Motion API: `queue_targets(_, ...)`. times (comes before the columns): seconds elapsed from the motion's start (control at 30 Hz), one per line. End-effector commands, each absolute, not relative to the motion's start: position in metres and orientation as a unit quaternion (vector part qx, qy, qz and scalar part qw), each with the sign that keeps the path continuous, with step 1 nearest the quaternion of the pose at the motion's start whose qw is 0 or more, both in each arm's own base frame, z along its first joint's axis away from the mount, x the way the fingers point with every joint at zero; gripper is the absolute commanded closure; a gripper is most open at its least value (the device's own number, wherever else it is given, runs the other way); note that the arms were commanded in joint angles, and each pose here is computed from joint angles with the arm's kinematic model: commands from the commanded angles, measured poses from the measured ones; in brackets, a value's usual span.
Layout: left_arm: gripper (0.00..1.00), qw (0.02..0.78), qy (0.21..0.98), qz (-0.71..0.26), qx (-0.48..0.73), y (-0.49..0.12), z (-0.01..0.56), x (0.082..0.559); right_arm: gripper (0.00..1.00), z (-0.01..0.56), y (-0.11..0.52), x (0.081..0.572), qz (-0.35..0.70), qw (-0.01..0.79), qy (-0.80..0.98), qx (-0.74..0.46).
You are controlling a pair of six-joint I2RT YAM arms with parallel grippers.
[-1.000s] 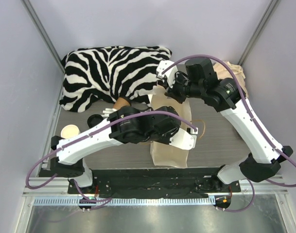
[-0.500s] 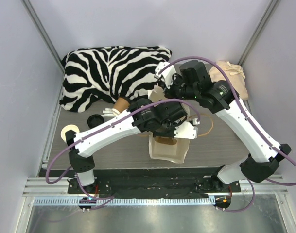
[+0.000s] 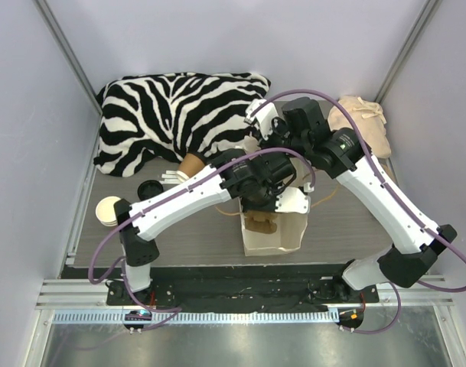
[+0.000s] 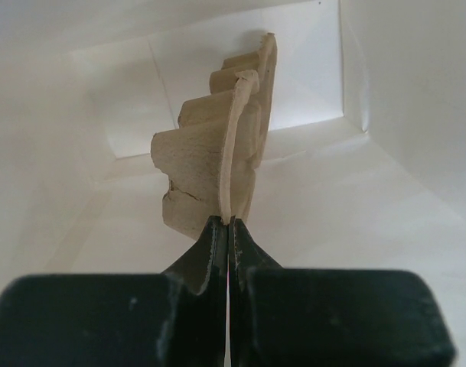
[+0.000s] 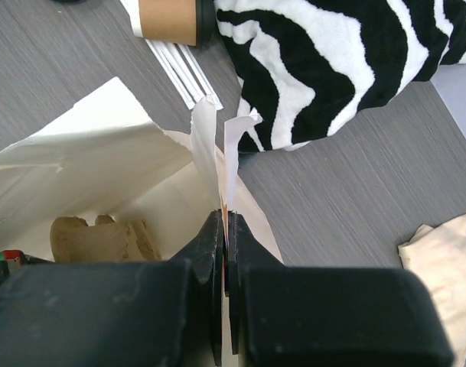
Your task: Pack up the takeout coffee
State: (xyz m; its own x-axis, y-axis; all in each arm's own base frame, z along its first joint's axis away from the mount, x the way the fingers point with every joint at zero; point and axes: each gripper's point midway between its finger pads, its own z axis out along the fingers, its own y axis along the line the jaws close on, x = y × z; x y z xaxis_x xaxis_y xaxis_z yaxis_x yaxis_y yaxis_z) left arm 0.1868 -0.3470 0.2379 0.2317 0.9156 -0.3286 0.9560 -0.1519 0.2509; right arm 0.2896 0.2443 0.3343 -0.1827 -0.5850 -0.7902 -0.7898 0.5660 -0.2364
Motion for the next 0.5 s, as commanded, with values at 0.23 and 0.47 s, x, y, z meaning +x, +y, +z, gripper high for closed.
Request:
queue_targets(0.23,0.71,0.133,0.632,-0.034,0.763,-0.303,0.255,0.190,0.99,0.346,0.249,0.277,0.133,0.476,0.743,-0.452)
queue_targets(0.47,0.46,0.250,0.622,-0.032,0.741,-0.311,0.304,0.200,0.99,0.344,0.245,0.276,0.129,0.479,0.743,-0.449)
